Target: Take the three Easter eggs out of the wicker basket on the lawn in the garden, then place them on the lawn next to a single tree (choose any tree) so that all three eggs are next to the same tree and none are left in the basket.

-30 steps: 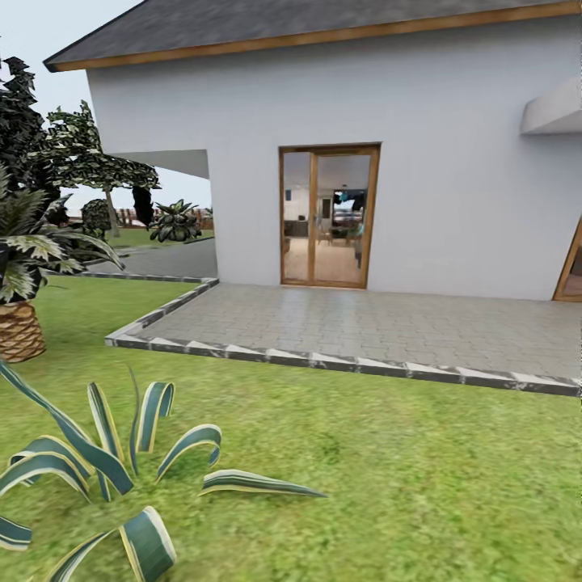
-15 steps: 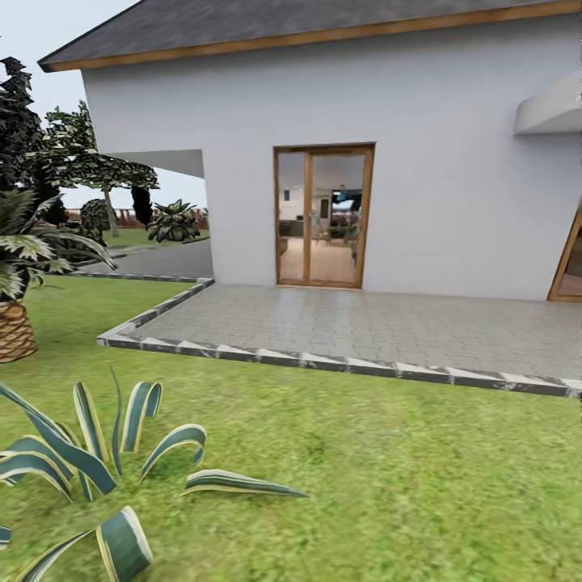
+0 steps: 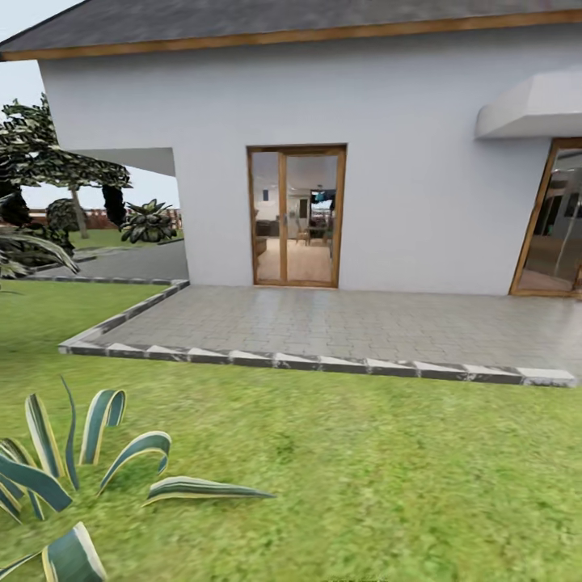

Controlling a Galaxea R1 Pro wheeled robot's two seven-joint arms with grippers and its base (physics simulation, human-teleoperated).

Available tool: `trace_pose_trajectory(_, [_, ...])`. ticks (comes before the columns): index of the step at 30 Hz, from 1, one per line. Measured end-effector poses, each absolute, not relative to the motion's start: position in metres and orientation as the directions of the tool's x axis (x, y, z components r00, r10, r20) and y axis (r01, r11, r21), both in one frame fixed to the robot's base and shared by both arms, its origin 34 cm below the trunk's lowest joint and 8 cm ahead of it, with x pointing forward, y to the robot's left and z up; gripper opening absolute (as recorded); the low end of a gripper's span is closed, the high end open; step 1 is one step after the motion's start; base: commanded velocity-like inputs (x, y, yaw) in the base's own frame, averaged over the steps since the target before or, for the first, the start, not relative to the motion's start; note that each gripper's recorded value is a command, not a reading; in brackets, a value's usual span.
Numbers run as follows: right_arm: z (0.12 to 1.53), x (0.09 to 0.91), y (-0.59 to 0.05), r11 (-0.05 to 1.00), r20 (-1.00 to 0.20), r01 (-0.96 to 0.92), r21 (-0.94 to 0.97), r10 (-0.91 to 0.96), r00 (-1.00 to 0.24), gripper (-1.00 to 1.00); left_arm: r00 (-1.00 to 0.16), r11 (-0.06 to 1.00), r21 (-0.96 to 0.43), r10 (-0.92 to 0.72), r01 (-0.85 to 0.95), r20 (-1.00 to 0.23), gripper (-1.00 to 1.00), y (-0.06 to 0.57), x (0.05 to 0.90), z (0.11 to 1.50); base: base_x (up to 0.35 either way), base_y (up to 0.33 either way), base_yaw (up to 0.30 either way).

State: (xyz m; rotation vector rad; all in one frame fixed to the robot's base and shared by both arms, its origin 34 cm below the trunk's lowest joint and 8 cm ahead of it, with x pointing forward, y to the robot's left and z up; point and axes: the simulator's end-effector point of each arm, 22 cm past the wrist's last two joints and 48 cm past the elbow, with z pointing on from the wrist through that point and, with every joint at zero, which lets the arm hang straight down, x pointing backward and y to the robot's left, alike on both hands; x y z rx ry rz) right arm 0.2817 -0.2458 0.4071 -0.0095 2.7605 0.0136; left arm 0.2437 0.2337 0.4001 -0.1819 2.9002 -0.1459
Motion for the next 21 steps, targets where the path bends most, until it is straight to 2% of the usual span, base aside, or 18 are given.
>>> trace_pose_trajectory(21, [0.4071, 0.2817, -0.2462, 1.000, -0.372, -0.008, 0.008, -0.005, -0.928, 1.00, -0.966, 0.987, -0.113, -0.134, -0.111, -0.223, 1.00, 0.2338, 0.2437, 0.4000, 0.000, -0.229, -0.270])
